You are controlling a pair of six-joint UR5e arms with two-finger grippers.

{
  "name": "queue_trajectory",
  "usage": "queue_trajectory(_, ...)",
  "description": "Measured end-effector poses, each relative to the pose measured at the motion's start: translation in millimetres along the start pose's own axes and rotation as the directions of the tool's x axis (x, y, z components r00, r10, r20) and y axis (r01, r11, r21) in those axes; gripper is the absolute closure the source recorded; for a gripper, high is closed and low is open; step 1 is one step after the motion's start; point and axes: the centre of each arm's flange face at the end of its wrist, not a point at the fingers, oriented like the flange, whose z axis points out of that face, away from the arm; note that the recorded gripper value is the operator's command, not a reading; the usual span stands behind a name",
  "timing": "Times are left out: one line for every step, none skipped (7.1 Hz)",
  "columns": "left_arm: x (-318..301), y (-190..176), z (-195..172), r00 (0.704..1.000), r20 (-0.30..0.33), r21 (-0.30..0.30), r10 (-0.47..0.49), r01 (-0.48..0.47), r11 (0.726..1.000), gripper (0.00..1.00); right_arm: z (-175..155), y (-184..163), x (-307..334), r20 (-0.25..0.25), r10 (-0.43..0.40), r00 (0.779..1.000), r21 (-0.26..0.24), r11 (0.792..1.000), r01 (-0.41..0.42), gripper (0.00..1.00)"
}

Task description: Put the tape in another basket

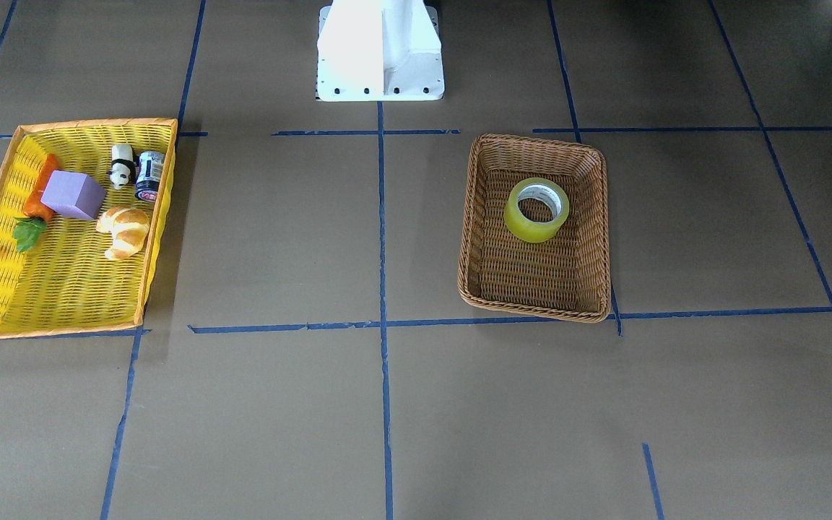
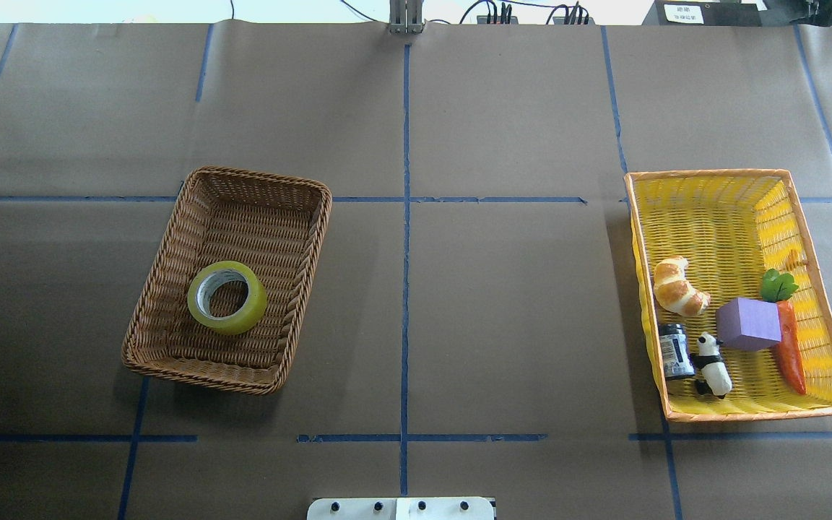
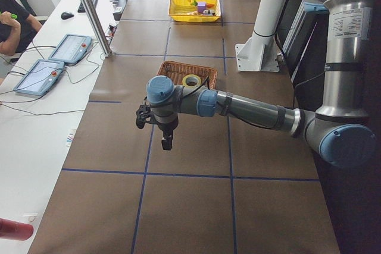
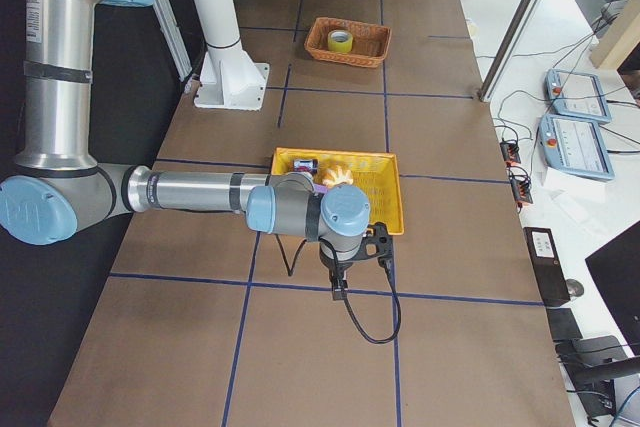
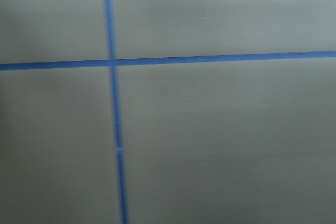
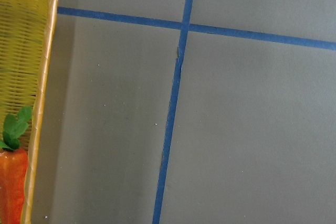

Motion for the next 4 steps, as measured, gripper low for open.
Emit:
queue_trajectory(-21, 4, 2, 1.000, 0.000, -0.004, 0.001, -0.001, 1.000, 0.00, 1, 3, 0, -0.001, 0.012, 1.000, 0.008, 1.000, -0.012, 0.00)
queue_trajectory(-42, 8, 7, 1.000, -0.001, -0.012, 0.009, -0.009, 1.000, 0.00, 2, 5, 1, -0.003, 0.022, 1.000, 0.027, 0.999, -0.022, 0.00)
queue_trajectory(-60, 13, 9, 1.000, -0.003, -0.017, 0.019, -0.019, 1.000, 0.00, 1, 5, 0, -0.003, 0.045, 0.999, 0.045, 0.998, -0.044, 0.00)
queue_trajectory(-72, 18, 13, 1.000, -0.005, -0.022, 0.017, -0.017, 1.000, 0.00, 1, 4, -1, 0.006, 0.061, 0.998, 0.057, 0.996, -0.062, 0.00)
